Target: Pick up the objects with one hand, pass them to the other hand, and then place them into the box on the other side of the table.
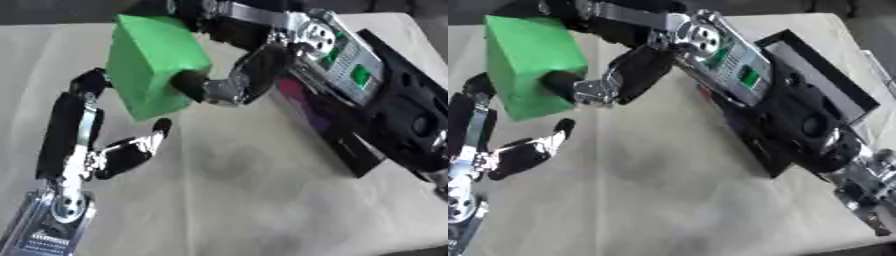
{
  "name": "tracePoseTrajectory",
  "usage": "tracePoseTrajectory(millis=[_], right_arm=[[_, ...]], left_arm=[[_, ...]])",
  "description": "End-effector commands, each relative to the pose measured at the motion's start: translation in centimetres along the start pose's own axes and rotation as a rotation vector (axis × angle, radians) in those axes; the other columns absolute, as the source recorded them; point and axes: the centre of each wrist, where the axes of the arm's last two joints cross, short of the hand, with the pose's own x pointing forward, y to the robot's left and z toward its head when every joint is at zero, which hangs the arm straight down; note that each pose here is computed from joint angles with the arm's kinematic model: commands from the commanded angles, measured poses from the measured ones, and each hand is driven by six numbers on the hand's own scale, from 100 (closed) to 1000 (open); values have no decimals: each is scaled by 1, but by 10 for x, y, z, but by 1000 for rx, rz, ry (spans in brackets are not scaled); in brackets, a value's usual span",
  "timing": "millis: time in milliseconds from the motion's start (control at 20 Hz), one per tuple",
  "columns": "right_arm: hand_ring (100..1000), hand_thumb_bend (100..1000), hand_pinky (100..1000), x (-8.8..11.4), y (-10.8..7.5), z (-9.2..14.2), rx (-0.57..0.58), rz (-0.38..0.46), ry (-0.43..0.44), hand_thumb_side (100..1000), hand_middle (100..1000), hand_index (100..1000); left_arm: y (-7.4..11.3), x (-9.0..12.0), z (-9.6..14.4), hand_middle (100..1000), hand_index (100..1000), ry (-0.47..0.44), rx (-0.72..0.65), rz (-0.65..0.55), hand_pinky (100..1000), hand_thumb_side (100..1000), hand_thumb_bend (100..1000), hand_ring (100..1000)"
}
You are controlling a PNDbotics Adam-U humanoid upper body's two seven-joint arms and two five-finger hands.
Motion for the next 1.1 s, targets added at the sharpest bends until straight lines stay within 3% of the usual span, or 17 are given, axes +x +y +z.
tracePoseTrajectory(millis=[50,450,750,1100], right_arm=[[745,100,1000,10,-19,17,-55,45,15,415,542,692],[749,100,1000,8,-32,87,-207,114,203,385,546,696],[747,100,1000,4,-27,123,-287,179,326,366,544,692],[744,100,994,-5,-23,154,-382,259,413,319,540,685]], left_arm=[[12,-5,0,671,816,-4,-2,-21,844,276,487,762],[57,-13,6,676,826,-11,8,-62,856,479,408,760],[85,-11,13,675,819,-4,62,-82,855,488,397,756],[100,-10,18,664,809,8,137,-89,838,470,389,742]])
